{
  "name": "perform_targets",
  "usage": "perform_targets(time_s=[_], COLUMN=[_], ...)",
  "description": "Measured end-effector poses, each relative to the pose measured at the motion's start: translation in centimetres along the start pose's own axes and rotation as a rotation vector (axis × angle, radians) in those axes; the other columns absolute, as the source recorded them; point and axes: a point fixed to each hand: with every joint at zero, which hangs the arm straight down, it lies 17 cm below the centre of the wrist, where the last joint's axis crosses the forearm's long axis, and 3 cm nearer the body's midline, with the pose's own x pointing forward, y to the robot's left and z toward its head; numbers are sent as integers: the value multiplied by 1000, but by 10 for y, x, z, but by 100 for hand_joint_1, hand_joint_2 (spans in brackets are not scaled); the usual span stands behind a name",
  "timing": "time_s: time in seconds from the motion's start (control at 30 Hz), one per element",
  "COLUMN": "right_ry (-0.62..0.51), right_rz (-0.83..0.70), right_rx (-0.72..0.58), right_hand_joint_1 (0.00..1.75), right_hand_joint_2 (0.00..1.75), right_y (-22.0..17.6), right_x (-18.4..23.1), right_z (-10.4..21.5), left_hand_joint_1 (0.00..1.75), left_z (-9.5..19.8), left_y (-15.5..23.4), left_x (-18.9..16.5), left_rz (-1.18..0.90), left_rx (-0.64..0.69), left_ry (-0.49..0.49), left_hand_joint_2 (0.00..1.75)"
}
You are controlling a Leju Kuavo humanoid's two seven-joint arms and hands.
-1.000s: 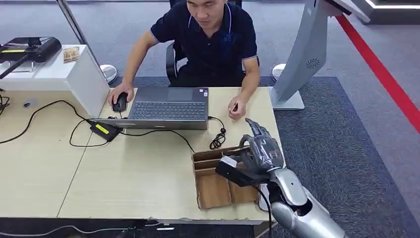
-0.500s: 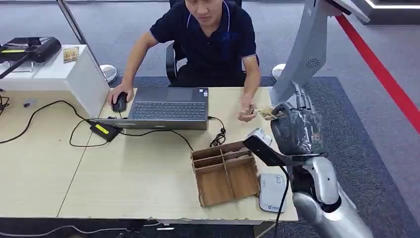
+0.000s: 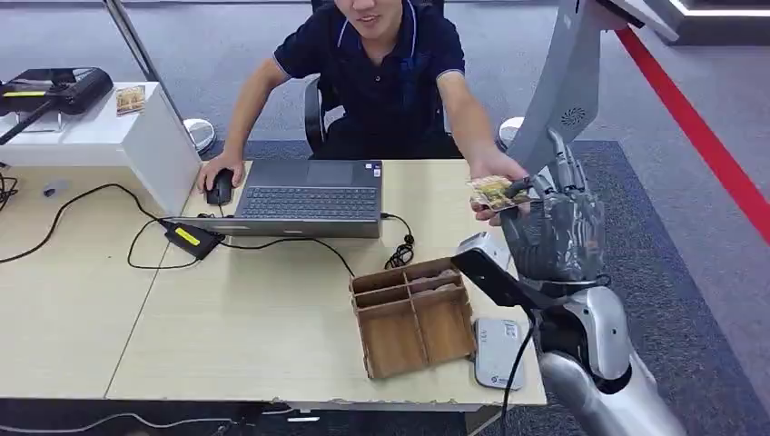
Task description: Pass the card to the sensor for recognition and then transmit it.
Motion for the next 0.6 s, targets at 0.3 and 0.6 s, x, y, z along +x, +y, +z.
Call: perform_targets(time_s=[0.3, 0.6], right_ry=[-62, -56], right_rz=[-101, -126], right_rx=[16, 68], right_hand_joint_1=[175, 175], right_hand_joint_2=[175, 175], right_y=[25, 56], right_x=[48, 66], right_z=[-11, -11], left_hand_joint_1=[0, 0], left_z=[2, 14], left_y=[0, -8], left_x=[10, 35], left_rz=[-5, 1], left_rx=[1, -13], left_ry=[-9, -17], left_hand_joint_2=[0, 0])
